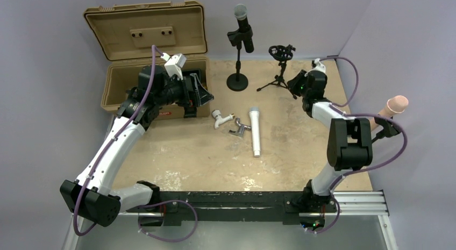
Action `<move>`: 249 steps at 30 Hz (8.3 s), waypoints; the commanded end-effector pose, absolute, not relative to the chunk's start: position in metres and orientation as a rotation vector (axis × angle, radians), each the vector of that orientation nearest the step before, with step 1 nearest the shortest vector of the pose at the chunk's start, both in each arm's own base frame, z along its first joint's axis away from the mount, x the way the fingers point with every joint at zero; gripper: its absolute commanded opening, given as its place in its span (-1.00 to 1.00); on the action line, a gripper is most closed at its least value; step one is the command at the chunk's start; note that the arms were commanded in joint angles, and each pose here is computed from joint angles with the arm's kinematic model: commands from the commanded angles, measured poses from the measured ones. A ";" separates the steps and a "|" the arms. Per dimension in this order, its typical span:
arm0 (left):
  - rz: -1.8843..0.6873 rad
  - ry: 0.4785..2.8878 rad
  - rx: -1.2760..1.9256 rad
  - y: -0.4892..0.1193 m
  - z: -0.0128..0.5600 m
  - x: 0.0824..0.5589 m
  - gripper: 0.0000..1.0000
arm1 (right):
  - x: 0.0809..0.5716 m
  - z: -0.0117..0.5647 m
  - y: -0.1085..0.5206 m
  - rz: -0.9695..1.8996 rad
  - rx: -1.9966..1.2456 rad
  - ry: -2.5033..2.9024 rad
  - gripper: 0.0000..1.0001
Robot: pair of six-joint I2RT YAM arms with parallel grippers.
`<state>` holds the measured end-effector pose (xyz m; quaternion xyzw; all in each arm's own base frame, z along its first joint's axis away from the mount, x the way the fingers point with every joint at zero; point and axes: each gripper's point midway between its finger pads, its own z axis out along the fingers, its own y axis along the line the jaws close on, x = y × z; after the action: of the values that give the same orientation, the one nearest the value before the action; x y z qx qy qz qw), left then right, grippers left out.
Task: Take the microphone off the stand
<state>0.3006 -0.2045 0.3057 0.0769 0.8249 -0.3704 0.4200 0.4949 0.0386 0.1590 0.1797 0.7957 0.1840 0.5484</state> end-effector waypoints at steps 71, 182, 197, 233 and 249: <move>-0.959 2.031 0.222 -0.215 0.319 0.301 0.80 | 0.625 0.035 0.061 0.452 0.415 2.135 -0.66; -1.449 1.916 -0.056 -0.493 0.197 0.459 -0.12 | 0.411 0.043 0.121 0.807 0.175 2.118 -0.69; -1.609 1.873 -0.309 -0.490 0.205 0.465 -1.00 | 0.411 0.041 0.120 0.797 0.177 2.123 -0.84; -1.558 2.030 -0.501 -0.436 0.187 0.429 0.82 | 0.413 0.038 0.121 0.767 0.184 2.134 -1.00; -1.292 1.742 0.441 -0.466 0.201 0.437 0.49 | 0.412 0.040 0.123 0.779 0.164 2.130 -1.00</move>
<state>0.4299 -0.4505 0.1734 0.0972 0.7586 -0.5062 0.3986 0.4016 0.1220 0.0273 0.0794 0.8591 0.3077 0.4012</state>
